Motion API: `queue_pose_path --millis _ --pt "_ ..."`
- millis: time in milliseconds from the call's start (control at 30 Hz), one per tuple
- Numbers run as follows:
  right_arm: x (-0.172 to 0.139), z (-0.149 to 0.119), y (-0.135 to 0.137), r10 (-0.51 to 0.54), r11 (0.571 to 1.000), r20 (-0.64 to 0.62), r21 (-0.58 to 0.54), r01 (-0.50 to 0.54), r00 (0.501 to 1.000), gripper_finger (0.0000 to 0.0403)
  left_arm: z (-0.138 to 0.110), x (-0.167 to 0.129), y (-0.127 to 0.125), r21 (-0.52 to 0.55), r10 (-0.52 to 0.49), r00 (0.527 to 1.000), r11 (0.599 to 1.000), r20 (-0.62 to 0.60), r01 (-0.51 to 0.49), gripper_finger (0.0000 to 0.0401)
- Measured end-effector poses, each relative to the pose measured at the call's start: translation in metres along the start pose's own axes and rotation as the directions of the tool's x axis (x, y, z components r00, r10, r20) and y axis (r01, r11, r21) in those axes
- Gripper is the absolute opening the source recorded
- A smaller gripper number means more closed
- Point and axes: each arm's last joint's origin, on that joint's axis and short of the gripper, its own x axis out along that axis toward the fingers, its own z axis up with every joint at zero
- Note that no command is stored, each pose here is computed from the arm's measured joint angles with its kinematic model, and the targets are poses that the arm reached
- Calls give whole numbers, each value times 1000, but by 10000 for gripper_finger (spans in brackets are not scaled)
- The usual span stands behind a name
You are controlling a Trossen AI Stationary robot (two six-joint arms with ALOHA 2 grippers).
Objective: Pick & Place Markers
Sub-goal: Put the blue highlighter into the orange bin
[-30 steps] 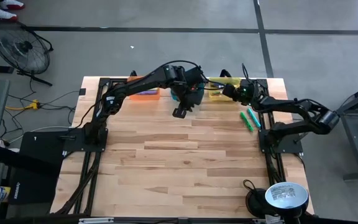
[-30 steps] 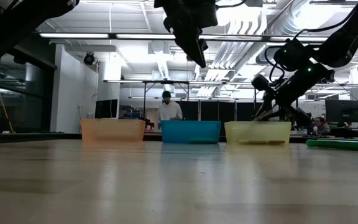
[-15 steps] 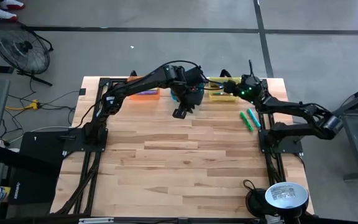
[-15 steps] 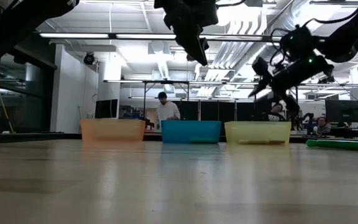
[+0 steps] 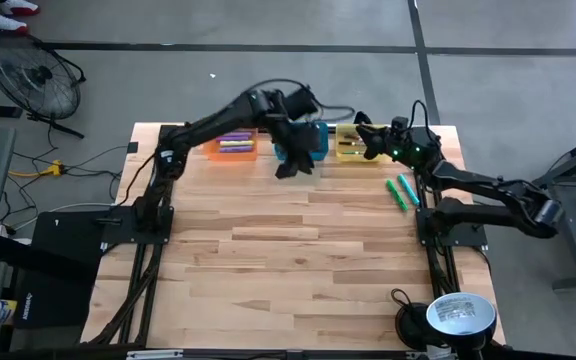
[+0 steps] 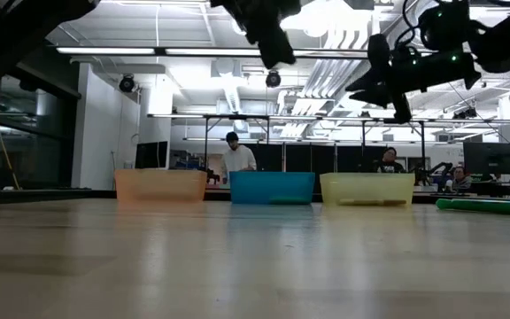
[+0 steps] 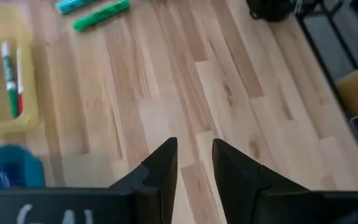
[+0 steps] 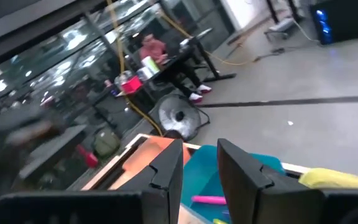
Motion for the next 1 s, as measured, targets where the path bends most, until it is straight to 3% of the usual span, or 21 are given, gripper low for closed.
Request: queue_pose_path --millis 333,633,833,1000 --pt "-2 -13 15 94 990 -111 -94 -105 989 87 -9 -86 1 -145 144 982 982 125 -125 99" --pt "-2 -17 21 201 968 -180 -115 -224 963 87 -17 -129 -15 -238 216 962 955 164 -174 99" --pt "-3 -17 22 225 962 -195 -111 -250 955 87 3 -111 -41 -208 221 959 961 180 -182 99" --pt "-3 -18 22 248 956 -210 -105 -274 946 87 18 -66 -52 -175 143 959 979 243 -102 99"
